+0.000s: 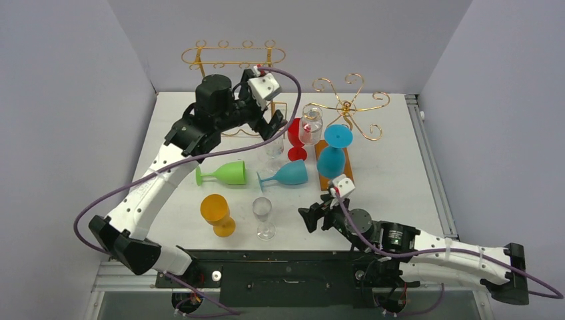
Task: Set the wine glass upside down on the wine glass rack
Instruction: Turn the wine glass upside down at the wine rack.
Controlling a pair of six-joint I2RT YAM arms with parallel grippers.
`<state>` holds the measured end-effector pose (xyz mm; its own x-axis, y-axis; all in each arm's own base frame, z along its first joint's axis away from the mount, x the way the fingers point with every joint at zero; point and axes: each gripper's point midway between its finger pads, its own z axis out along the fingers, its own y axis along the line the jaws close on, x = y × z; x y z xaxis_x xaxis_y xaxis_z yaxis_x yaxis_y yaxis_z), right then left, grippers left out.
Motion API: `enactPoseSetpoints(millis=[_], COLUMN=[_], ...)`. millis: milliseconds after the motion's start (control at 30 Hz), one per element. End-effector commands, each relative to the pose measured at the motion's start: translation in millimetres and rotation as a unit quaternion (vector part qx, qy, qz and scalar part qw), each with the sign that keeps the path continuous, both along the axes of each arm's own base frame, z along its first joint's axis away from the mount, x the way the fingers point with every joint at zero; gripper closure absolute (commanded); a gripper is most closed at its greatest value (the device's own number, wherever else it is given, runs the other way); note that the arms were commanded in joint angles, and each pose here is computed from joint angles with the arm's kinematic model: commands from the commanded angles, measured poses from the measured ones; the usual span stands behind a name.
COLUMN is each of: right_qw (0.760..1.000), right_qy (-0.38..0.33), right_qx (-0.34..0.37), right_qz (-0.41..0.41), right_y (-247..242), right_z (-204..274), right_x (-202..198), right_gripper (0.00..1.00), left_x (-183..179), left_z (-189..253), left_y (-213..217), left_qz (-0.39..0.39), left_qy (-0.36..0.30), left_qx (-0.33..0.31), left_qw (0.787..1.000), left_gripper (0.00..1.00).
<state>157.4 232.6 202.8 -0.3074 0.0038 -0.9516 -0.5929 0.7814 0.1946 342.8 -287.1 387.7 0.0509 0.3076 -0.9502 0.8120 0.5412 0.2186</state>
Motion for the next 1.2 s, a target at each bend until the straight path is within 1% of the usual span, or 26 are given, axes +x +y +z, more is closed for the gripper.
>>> enactPoseSetpoints(millis=[0,167,300,367,467,567,633,767,867,1033,1167], right_qw=[0.999,1.0,1.0,1.0,0.998,0.997,0.996,0.996,0.996,0.997,0.998], right_qy=[-0.016,-0.012,-0.007,-0.003,0.006,0.015,0.025,0.038,0.03,0.032,0.042], right_qx=[0.026,0.013,0.005,-0.006,-0.034,-0.038,-0.028,0.005,-0.004,-0.004,-0.008], right_qz=[-0.028,-0.016,-0.002,-0.014,-0.045,-0.058,-0.078,-0.085,-0.084,-0.066,-0.049], right_y=[16.6,34.2,40.6,36.3,25.8,26.3,25.5,29.6,33.9,49.7,57.6], right_z=[20.2,19.7,26.6,27.5,16.4,0.8,-9.3,-28.4,-40.4,-57.5,-66.0], right_x=[12.8,14.9,12.0,14.1,19.8,26.0,39.6,63.2,74.8,85.2,78.9], right_gripper=[0.24,0.26,0.27,0.28,0.27,0.25,0.24,0.23,0.21,0.2,0.22], left_x=[-13.7,-18.3,-15.8,-14.2,-12.6,-9.8,-7.8,-6.6,-7.3,-9.7,-8.4], left_z=[14.9,4.7,-6.2,-8.6,-11.8,-19.4,-28.8,-45.1,-48.3,-57.6,-79.2], left_y=[37.4,78.0,114.4,129.1,145.9,160.1,168.7,178.1,178.5,180.9,189.0], left_qz=[0.033,0.081,0.135,0.157,0.187,0.209,0.22,0.226,0.225,0.221,0.23], left_qy=[-0.009,0.017,0.043,0.055,0.079,0.097,0.107,0.112,0.111,0.117,0.136], left_qx=[0.003,0.023,0.048,0.054,0.051,0.054,0.062,0.082,0.084,0.102,0.129], left_qw=[0.999,0.996,0.989,0.984,0.978,0.972,0.968,0.964,0.964,0.963,0.955], left_gripper=[0.04,0.04,0.04,0.04,0.04,0.04,0.04,0.04,0.04,0.04,0.04])
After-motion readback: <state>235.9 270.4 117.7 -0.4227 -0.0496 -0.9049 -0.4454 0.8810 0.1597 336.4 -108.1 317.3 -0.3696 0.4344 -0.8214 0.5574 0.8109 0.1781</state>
